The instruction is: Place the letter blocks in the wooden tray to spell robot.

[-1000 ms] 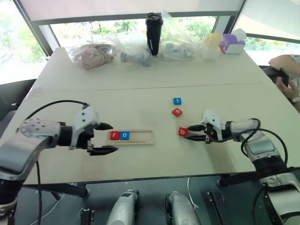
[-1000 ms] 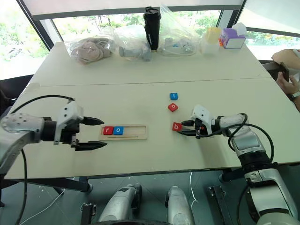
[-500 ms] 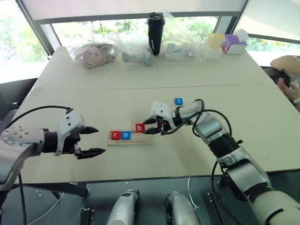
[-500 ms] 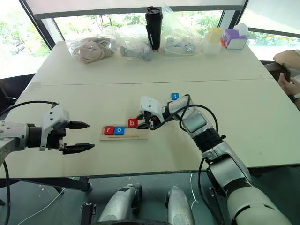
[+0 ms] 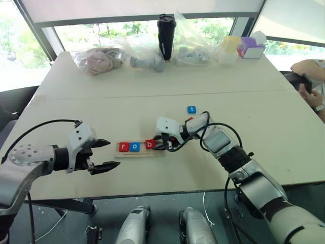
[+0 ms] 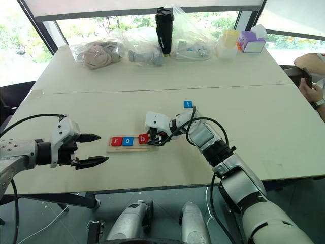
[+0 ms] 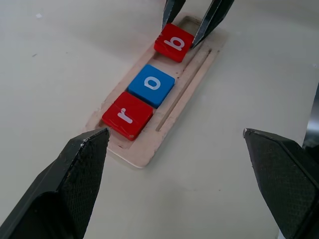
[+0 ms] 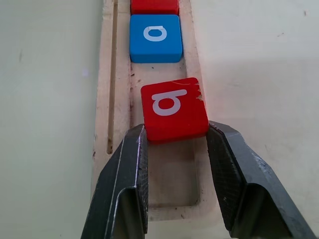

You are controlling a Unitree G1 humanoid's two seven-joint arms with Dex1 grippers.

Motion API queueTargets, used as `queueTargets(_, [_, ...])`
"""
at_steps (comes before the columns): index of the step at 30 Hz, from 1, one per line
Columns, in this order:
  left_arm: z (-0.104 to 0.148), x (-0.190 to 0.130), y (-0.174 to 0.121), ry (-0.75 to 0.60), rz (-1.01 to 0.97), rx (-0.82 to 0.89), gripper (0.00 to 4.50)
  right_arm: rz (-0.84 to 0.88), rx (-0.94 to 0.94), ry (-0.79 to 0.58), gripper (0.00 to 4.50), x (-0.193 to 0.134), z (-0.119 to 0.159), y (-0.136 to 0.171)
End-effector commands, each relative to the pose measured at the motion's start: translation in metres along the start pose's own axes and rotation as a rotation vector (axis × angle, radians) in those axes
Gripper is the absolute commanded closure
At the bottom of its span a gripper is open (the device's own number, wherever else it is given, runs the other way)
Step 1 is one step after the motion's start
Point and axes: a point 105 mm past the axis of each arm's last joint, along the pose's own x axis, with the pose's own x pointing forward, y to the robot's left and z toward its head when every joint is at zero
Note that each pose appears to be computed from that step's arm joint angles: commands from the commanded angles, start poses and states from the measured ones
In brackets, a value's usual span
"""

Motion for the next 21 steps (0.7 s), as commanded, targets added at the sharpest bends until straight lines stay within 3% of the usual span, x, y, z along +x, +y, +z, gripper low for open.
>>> queueTargets(1, [0.007,-0.003,0.002,-0.018,0.013,0.031,0.00,0.006,-0.028,-0.028,3.37,0.002,0.017,0.000])
queueTargets(21, [0.005,0.004,0.003,-0.011,0.024,0.035,0.00,0.044,-0.001,-0.047,3.37,0.022,0.030,0.013])
